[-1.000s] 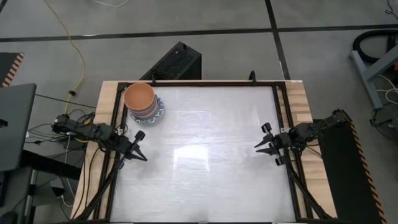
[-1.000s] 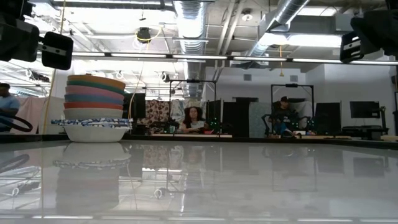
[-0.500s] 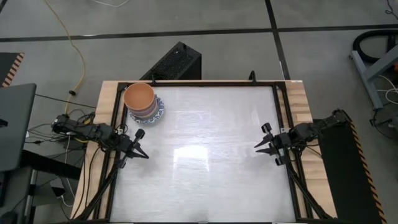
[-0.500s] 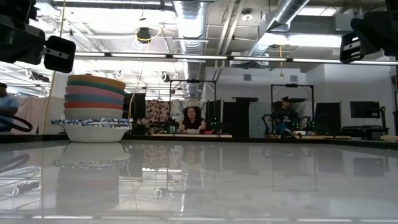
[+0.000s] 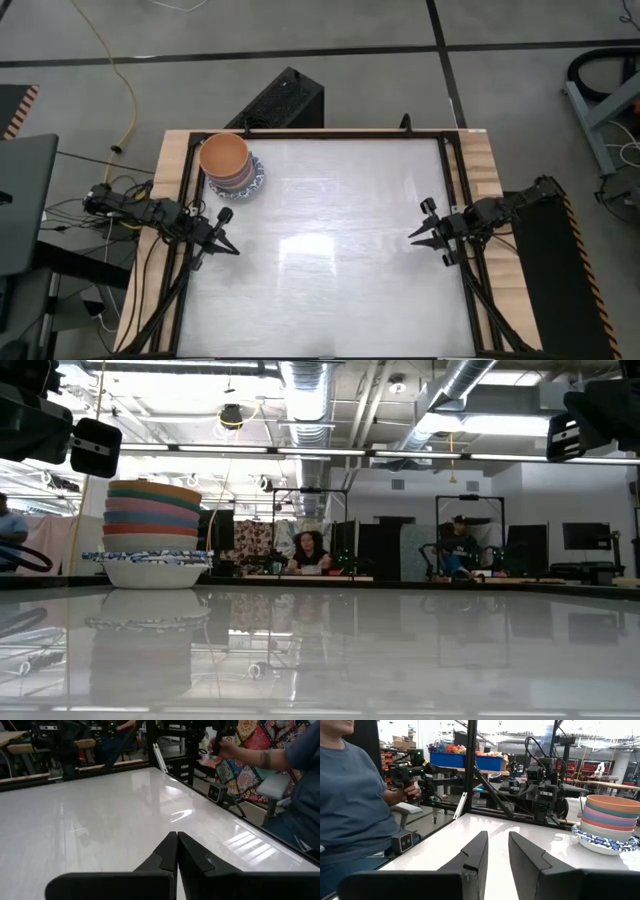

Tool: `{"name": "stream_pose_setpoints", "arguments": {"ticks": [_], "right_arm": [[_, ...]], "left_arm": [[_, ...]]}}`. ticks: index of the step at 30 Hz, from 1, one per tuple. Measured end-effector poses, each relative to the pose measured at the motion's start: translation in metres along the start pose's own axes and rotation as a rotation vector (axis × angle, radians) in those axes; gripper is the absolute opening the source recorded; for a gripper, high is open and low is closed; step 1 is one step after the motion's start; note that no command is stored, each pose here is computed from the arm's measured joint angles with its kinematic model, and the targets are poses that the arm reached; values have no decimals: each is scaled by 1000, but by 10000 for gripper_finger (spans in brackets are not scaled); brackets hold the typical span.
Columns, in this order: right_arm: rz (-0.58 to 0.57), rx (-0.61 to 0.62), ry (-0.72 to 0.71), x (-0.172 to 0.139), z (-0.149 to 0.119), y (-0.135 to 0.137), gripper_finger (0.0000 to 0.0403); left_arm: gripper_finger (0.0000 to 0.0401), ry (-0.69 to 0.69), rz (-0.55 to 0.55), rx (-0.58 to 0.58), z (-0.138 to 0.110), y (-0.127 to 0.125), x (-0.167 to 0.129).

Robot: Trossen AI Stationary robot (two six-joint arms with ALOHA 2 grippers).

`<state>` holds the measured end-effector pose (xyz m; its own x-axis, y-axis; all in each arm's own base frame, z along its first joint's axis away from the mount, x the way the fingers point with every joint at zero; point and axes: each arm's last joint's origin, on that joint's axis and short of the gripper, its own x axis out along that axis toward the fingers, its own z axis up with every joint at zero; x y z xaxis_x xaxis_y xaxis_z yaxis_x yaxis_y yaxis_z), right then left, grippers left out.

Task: Nest bowls inside each other
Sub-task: Return to Home Position

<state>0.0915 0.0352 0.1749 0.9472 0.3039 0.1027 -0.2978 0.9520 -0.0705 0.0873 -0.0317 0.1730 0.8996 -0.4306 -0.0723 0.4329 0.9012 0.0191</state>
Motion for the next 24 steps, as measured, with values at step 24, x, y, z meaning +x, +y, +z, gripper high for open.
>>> {"name": "stream_pose_setpoints", "arguments": {"ticks": [24], "right_arm": [[0, 1, -1, 0, 0, 0, 97]], "left_arm": [[0, 5, 0, 18, 0, 0, 0]]}}
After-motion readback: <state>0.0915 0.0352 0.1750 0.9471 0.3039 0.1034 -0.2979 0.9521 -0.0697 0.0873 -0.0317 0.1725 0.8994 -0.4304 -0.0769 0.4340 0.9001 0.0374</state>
